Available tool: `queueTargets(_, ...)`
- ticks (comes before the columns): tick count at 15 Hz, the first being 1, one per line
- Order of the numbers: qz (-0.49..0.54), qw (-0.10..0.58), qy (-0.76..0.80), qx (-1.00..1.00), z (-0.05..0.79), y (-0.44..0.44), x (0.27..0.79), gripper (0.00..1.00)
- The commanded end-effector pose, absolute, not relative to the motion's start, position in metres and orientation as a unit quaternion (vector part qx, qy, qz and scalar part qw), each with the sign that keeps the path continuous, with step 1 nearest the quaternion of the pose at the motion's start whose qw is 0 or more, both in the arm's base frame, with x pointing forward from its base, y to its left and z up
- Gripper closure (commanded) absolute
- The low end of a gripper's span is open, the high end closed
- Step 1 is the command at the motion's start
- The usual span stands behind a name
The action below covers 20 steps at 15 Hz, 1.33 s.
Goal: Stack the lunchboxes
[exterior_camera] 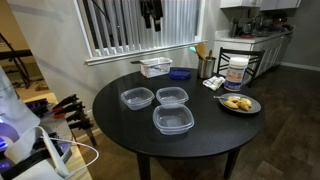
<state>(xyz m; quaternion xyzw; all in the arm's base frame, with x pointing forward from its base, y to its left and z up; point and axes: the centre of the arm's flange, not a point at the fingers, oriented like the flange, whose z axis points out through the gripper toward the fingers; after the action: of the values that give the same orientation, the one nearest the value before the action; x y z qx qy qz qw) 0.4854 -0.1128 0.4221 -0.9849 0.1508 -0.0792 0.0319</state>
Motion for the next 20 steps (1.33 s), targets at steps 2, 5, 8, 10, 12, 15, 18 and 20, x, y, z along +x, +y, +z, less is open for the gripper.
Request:
queueTargets(2, -0.083, 0.025, 0.162, -0.983, 0.357, -0.107, 0.556, 0.00)
queueTargets(5, -0.072, 0.014, 0.152, -0.986, 0.325, -0.090, 0.594, 0.00)
queueTargets(8, -0.057, 0.008, 0.129, -0.990, 0.304, -0.077, 0.623, 0.00)
queueTargets(10, -0.052, 0.005, 0.121, -0.991, 0.294, -0.073, 0.637, 0.00)
queueTargets(12, -0.046, 0.008, 0.110, -0.993, 0.292, -0.069, 0.643, 0.00)
queueTargets(15, -0.048, 0.012, 0.115, -0.992, 0.288, -0.067, 0.637, 0.00)
queueTargets(18, -0.046, 0.013, 0.113, -0.992, 0.291, -0.067, 0.641, 0.00)
queueTargets(20, -0.046, 0.013, 0.113, -0.992, 0.292, -0.067, 0.641, 0.00)
